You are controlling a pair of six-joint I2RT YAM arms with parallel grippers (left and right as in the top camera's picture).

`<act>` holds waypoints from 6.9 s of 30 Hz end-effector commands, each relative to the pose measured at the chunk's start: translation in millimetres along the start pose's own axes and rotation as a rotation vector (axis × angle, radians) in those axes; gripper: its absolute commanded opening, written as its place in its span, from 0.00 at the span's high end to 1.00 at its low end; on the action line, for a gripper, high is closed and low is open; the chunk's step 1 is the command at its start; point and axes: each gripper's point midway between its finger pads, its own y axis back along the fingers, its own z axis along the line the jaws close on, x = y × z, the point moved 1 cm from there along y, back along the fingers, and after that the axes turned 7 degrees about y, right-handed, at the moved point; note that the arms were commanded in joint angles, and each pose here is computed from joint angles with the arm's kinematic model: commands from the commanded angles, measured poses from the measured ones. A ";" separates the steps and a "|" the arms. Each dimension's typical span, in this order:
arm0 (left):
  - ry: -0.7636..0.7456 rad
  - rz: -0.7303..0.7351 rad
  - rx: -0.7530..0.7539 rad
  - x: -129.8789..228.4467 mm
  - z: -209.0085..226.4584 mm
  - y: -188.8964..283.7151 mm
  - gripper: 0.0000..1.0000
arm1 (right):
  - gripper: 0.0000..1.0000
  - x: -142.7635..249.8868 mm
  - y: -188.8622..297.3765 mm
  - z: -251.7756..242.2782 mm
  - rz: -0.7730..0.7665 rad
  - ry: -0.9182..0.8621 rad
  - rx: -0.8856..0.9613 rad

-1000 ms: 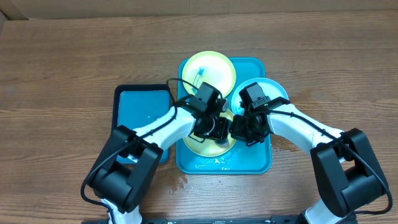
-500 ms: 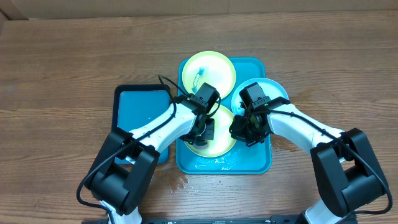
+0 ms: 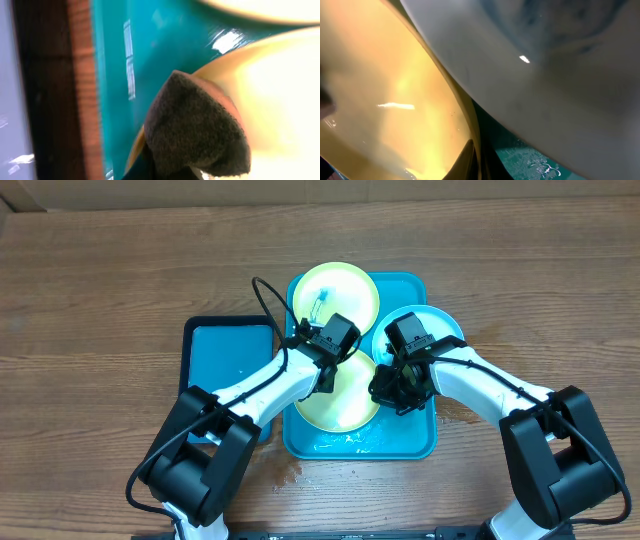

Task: Clean dirty plates on tray and stack at the side
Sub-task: 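Scrub the lower yellow plate with the sponge in the left gripper, then dip the sponge into the water tray with the left gripper, then grasp the lower yellow plate with the right gripper and lift it, then carry the yellow plate right and set it beside the teal tray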

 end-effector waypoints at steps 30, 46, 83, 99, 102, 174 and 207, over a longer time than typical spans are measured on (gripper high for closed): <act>0.129 0.229 0.041 18.9 38.6 36.4 0.96 | 0.96 8.9 -12.8 -34.8 0.026 -0.019 0.144; 0.317 0.147 -0.076 2.4 146.0 78.3 0.96 | 0.96 14.2 -12.9 -32.4 0.057 0.053 0.124; 0.444 -0.381 0.361 -35.3 200.2 304.6 0.00 | 0.96 -37.6 132.1 208.5 -0.667 0.674 0.017; 0.446 -0.352 0.337 -10.7 204.9 309.4 0.00 | 0.96 -6.3 130.0 249.3 -0.937 0.788 0.276; 0.446 -0.348 0.336 -11.4 204.7 308.2 0.00 | 0.96 5.0 133.2 252.6 -0.967 0.862 0.355; 0.631 -0.537 0.010 -17.6 271.8 334.0 0.00 | 0.96 13.1 139.7 265.5 -1.014 0.666 0.192; 0.575 -0.354 0.096 -24.8 243.5 299.7 0.00 | 0.96 -18.0 235.0 -297.3 -0.379 -0.961 0.226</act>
